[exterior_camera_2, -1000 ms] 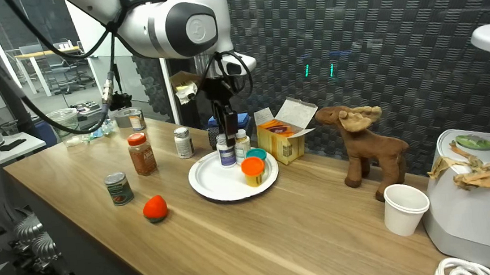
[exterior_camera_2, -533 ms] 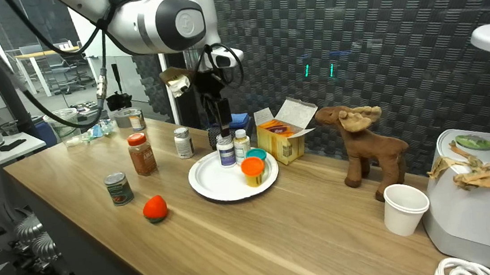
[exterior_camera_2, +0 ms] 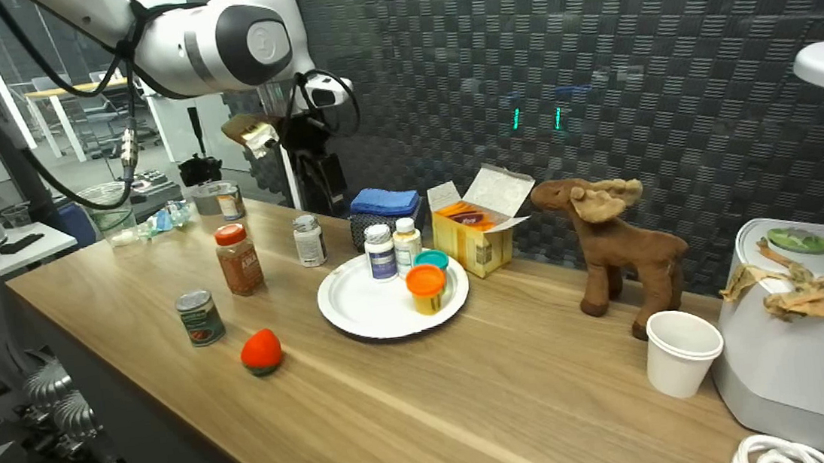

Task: Pick up all the objects surrounding the white plate and arrange them on the plate

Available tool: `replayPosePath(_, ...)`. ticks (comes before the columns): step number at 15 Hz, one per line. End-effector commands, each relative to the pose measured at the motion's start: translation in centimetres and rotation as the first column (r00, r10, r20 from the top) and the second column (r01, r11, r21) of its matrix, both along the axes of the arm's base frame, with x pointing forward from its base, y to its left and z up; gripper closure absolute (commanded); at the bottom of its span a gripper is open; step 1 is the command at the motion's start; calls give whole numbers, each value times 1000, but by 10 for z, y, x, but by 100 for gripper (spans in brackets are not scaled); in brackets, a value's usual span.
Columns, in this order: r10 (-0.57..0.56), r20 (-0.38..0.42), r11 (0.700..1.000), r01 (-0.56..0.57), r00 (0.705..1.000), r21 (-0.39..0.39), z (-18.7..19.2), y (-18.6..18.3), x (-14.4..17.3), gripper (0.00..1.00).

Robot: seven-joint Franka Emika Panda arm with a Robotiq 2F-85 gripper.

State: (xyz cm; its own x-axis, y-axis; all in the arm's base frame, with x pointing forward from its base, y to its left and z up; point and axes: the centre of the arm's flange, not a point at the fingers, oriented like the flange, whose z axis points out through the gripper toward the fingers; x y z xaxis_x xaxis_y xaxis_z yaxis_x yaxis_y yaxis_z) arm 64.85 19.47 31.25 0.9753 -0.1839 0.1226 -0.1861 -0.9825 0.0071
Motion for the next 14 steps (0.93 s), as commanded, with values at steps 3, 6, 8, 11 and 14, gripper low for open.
replayPosePath(3, 20, 7, 1000, -20, 1000, -11, -1, 10, -5, 0)
replayPosePath(6, 4, -24, 1000, -4, 1000, -20, -10, 10, -11, 0)
replayPosePath(8, 2, -47, 1000, -3, 999, -12, -13, 11, -15, 0)
replayPosePath(11, 10, -57, 1000, -11, 998, -10, -16, 17, -20, 0)
replayPosePath(14, 17, -62, 1000, -18, 998, -15, -17, 26, -25, 0)
